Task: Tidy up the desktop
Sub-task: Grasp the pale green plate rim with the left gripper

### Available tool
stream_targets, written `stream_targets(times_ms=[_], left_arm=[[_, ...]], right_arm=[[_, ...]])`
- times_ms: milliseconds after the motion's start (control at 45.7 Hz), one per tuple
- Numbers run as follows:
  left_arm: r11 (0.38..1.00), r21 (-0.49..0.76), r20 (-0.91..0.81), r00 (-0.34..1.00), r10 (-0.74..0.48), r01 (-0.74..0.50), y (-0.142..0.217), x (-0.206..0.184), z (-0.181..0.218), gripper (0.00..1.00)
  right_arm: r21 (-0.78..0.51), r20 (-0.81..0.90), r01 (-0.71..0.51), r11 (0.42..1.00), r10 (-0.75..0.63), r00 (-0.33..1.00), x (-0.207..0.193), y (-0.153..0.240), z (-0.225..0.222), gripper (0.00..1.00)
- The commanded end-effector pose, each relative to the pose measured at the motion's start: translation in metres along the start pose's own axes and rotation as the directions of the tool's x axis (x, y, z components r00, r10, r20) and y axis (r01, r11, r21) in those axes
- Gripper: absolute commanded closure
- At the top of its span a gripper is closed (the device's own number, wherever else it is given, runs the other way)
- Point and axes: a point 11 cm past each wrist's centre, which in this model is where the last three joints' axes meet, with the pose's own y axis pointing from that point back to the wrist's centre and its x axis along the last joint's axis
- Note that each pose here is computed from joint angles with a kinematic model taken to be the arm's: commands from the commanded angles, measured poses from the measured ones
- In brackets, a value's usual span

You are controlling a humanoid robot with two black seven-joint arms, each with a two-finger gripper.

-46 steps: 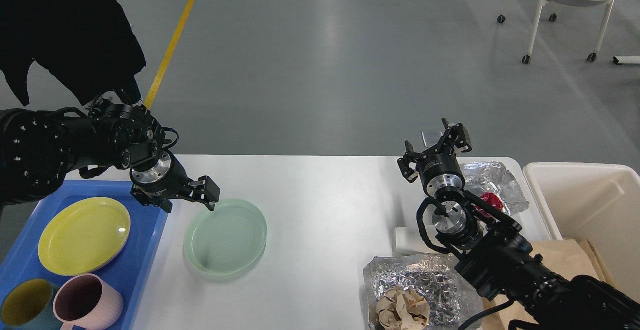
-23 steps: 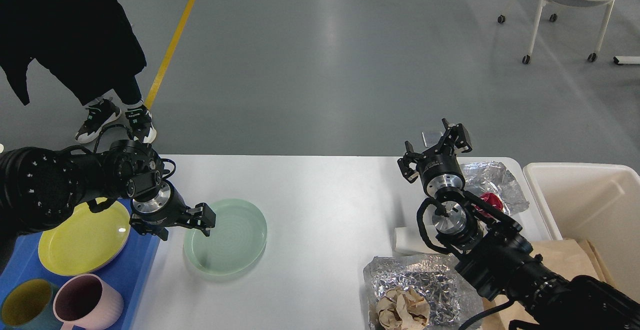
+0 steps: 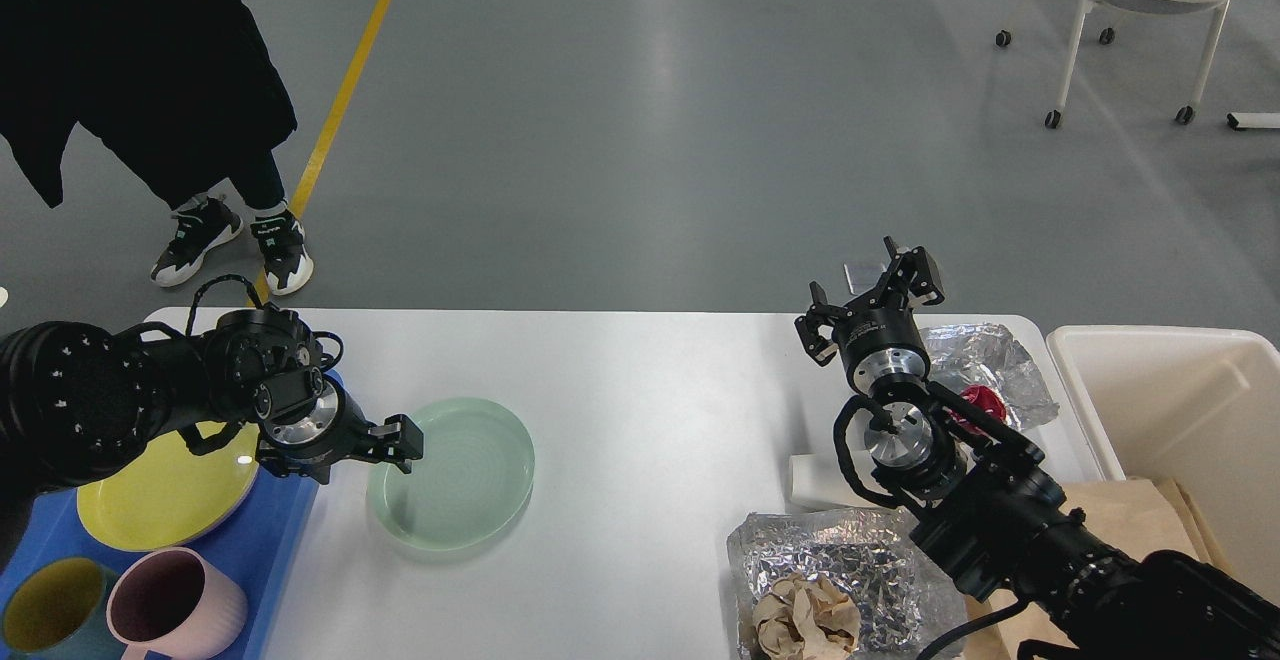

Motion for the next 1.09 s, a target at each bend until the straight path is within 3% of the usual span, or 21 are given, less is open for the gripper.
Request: stream_targets(times_ms=[0, 197, 591, 875, 919, 941, 1072], left_arm=[[1.000, -0.010, -0.010, 1.000, -0.005, 0.004, -0.003, -0.003, 0.001, 0.10], [1.000, -0.019, -0.019, 1.000, -0.023, 0.023, -0.007, -0.008, 0.002, 0.26], [0.999, -0.015, -0.025, 0.999, -0.038, 0.038, -0.014, -0.016, -0.002, 0.29], [0.998, -0.012, -0.023, 0.998, -0.060, 0.059, -0.015, -0.020, -0.003, 0.62], [0.998, -0.013, -0.024, 0.998, -0.063, 0.062, -0.015, -0.021, -0.003, 0.70], [0.997, -0.013, -0.022, 0.997, -0.075, 0.074, -0.015, -0.022, -0.003, 0.80], [0.994, -0.011, -0.021, 0.994, -0.111, 0.111, -0.015, -0.027, -0.004, 0.94]], right_arm=[[0.000, 0.000, 0.000, 1.000, 0.000, 1.000, 0.000, 0.000, 0.000, 0.00], [0.000, 0.000, 0.000, 1.000, 0.000, 1.000, 0.000, 0.000, 0.000, 0.00], [0.000, 0.000, 0.000, 1.000, 0.000, 1.000, 0.000, 0.000, 0.000, 0.00], [0.000, 0.000, 0.000, 1.000, 0.000, 1.000, 0.000, 0.000, 0.000, 0.00], [0.000, 0.000, 0.000, 1.000, 0.000, 1.000, 0.000, 0.000, 0.000, 0.00], [0.000, 0.000, 0.000, 1.000, 0.000, 1.000, 0.000, 0.000, 0.000, 0.00], [0.000, 0.000, 0.000, 1.000, 0.000, 1.000, 0.000, 0.000, 0.000, 0.00]])
